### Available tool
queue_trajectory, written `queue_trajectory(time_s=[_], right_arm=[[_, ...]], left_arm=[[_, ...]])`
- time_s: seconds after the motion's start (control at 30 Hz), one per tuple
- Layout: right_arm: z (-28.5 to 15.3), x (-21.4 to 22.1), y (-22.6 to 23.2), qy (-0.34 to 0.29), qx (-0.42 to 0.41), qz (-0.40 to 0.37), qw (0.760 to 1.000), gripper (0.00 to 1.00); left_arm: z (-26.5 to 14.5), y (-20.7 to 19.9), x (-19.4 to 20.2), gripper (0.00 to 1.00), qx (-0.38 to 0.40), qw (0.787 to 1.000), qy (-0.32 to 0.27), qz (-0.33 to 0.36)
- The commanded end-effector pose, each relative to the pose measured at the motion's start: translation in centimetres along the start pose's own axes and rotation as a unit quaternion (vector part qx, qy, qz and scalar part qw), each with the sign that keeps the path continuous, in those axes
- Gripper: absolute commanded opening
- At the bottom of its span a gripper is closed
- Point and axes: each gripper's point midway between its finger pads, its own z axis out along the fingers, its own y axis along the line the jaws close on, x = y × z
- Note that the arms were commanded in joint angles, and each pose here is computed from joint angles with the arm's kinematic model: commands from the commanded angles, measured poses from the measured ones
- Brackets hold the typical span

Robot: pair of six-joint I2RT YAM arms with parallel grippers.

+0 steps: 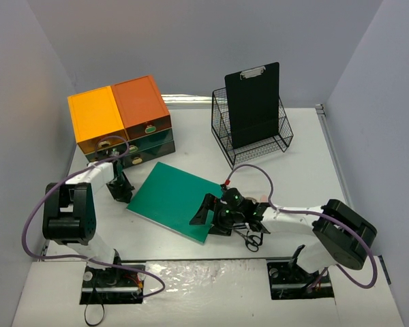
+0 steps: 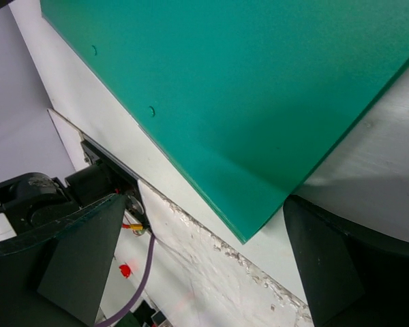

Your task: Organize the desk

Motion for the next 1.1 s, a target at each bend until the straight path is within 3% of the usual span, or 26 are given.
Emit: queue_trajectory(time_s=[0.0, 0.57, 0.87, 1.07], right_arm=[[0.1, -0.6, 3.6, -0.008, -0.059, -0.001, 0.998, 1.00], [0.9, 0.8, 3.5, 0.004, -0.079, 0.033, 0.996, 0.99], [0.1, 0.9, 2.6, -0.014, -0.093, 0.094, 0.991, 0.91], [-1.7, -0.8, 3.3, -0.068, -0.087, 0.096, 0.989, 0.82]], left_arm=[[0.9, -0.6, 2.0, 0.00, 0.030, 0.999, 0.041, 0.009], [0.3, -1.7, 3.4, 0.00, 0.072, 0.995, 0.063, 0.003], [-0.4, -2.3, 3.4, 0.00, 0.089, 0.994, 0.064, -0.004], [-0.8, -2.4, 3.3, 0.00, 0.093, 0.994, 0.063, -0.003]])
